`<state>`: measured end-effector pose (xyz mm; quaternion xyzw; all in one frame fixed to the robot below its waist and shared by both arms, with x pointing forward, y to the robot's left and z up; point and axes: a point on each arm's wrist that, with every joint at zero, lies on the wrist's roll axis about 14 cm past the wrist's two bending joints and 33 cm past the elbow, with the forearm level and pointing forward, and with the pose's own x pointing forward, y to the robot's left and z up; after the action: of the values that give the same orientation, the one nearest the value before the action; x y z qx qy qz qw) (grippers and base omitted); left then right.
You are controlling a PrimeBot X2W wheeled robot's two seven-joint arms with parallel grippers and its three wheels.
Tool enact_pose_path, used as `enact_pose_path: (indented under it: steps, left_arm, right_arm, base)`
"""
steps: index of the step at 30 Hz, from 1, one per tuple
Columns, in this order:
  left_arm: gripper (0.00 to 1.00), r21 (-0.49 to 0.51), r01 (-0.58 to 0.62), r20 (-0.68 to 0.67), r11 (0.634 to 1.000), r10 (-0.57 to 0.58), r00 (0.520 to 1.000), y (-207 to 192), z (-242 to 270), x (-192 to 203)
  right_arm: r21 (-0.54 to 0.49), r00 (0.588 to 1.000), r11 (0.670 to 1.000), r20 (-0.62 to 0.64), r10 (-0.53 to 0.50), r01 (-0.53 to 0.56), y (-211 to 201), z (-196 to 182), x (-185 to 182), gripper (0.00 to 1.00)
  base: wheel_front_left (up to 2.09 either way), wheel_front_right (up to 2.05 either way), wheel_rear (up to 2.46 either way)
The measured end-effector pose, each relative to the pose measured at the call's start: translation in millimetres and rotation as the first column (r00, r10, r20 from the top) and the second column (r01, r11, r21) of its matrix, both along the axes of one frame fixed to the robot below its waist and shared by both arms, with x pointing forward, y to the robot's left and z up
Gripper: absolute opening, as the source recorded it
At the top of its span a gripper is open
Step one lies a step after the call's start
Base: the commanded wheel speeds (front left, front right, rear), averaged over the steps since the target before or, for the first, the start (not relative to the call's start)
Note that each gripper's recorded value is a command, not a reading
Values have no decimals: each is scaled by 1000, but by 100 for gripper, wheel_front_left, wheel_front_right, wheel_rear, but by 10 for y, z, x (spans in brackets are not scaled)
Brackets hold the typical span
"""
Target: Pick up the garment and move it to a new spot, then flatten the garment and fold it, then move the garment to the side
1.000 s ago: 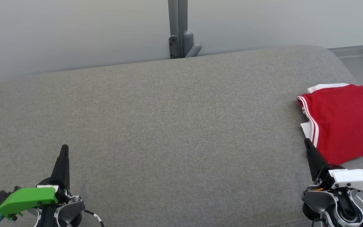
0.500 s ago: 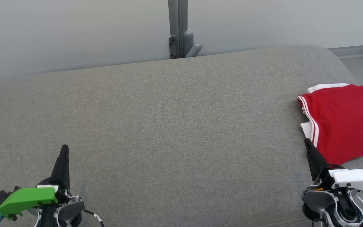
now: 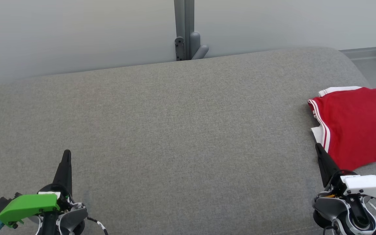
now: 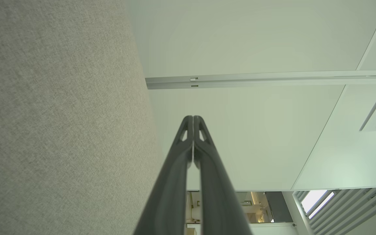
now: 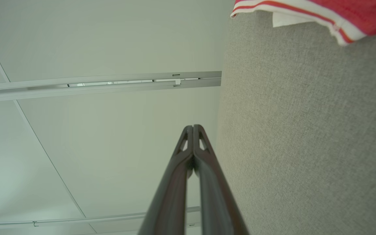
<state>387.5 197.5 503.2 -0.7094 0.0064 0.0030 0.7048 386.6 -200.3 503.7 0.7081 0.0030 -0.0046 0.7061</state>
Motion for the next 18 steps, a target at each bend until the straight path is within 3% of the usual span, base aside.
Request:
enact_pose_path:
  steps: [18]
  left_arm:
    - [0,-1,0,0,1000,0,1000,0,0,0]
  right_arm:
    - [0,1000,1000,0,0,0,0,0,0,0]
  base:
    - [0,0,0]
